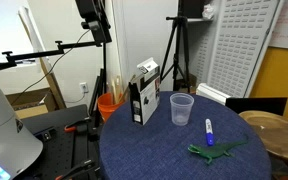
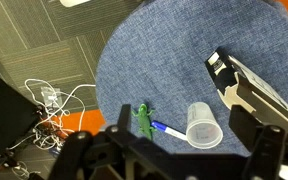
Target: Put the marker in the cup
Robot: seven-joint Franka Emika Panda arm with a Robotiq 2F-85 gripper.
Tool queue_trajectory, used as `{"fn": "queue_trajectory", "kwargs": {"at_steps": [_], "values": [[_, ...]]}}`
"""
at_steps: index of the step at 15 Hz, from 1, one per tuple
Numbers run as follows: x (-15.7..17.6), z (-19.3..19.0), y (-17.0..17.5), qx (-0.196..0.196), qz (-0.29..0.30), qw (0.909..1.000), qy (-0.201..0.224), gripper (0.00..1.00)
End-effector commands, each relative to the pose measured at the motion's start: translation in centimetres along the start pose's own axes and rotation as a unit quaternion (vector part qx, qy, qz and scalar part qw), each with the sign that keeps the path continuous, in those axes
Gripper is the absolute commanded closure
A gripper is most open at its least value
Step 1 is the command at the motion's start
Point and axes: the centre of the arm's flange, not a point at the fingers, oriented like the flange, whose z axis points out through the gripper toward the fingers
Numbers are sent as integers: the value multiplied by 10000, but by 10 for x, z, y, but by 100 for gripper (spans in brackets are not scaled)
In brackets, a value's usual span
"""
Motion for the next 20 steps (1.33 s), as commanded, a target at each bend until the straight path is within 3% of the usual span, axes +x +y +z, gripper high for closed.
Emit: {"fn": "queue_trajectory", "kwargs": {"at_steps": [1, 8, 14, 20], "values": [[0, 0, 0, 0, 0, 10000, 0, 0], [2, 5, 3, 33, 2, 10000, 18, 0], [38, 54, 38, 247, 447, 9986, 125, 0], [76, 106, 76, 530, 1226, 9909, 150, 0]]}}
